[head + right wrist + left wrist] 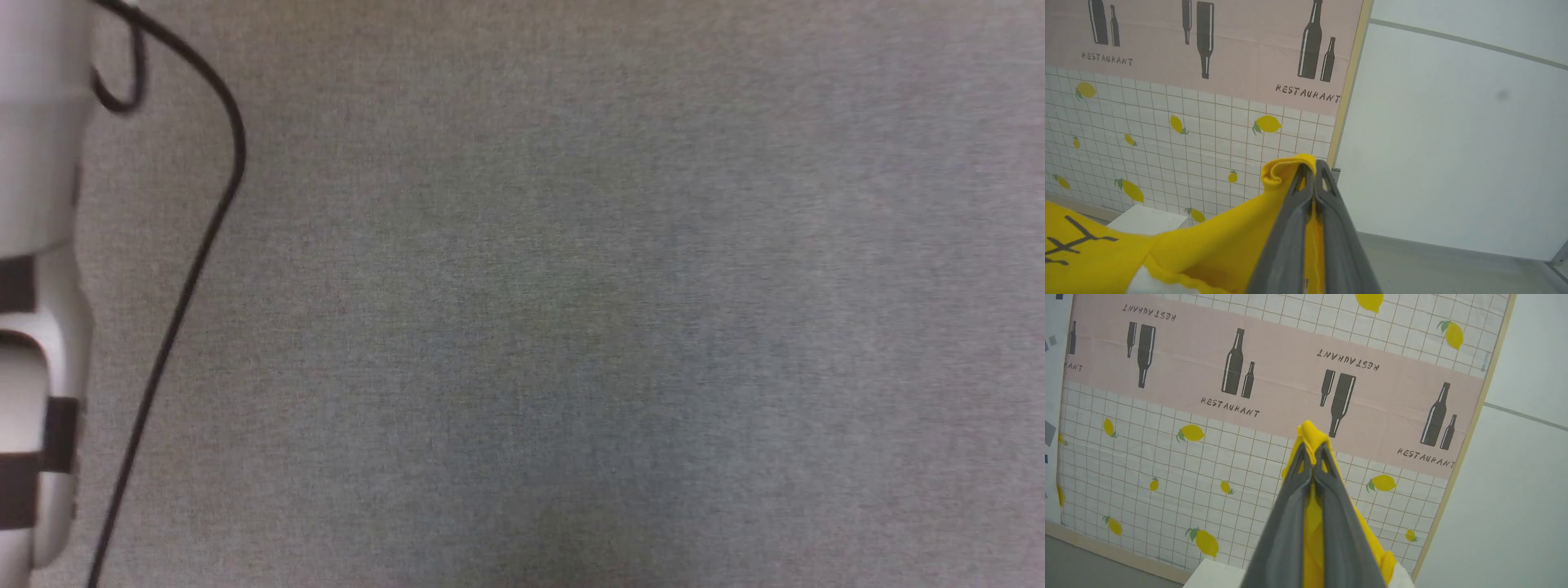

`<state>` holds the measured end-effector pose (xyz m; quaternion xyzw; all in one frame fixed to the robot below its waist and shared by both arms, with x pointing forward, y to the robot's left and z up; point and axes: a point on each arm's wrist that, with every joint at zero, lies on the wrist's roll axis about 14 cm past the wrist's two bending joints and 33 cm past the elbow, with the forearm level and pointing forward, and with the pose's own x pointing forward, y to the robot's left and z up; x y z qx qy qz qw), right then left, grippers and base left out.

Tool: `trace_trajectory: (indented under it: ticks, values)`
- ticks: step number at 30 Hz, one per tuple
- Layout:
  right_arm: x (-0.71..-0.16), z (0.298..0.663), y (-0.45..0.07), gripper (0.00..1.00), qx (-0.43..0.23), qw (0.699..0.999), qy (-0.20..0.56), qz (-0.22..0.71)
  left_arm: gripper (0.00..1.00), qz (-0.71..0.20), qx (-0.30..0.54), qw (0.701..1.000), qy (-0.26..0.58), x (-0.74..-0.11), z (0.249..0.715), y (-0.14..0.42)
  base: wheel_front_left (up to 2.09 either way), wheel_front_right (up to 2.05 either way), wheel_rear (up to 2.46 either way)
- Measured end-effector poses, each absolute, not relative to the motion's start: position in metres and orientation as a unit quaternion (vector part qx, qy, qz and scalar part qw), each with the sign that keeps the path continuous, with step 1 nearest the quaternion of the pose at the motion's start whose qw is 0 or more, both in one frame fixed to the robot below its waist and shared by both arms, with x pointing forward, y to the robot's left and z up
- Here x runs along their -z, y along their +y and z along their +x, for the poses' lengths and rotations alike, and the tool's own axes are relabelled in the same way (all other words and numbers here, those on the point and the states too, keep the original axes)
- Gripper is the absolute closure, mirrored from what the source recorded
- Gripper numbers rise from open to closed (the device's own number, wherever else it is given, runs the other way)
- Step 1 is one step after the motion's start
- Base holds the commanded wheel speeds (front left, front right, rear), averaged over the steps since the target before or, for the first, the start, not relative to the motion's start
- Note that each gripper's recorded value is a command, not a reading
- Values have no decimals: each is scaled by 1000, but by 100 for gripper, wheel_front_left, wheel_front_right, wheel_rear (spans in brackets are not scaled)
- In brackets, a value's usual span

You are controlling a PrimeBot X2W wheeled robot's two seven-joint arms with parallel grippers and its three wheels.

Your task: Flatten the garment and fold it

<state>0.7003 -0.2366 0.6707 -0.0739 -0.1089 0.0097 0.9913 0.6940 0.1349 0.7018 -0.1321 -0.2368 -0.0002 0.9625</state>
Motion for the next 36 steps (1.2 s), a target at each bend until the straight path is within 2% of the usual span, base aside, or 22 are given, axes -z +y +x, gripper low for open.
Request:
trace_trajectory:
  ticks: [3,4,9,15,23,29,36]
  values:
    - [-629,707,-232,100,-22,995,-72,-68,100,-131,5,970,-203,-664,701,137,0,0,0]
    - [-595,706,-225,100,-41,997,-36,-62,100,-138,11,975,-176,-641,699,140,0,0,0]
    - [-572,688,-225,100,-59,998,-5,-26,100,-161,25,978,-128,-613,684,140,0,0,0]
    - [-559,649,-240,100,-68,997,21,17,100,-192,42,977,-78,-585,644,138,0,0,0]
    - [-530,577,-261,100,-50,994,68,73,100,-224,-1,975,-2,-535,557,157,0,0,0]
    - [-513,517,-271,100,-16,988,90,123,100,-228,0,970,87,-499,489,154,0,0,0]
    - [-476,435,-273,100,38,970,149,188,100,-247,-39,948,195,-451,408,161,0,0,0]
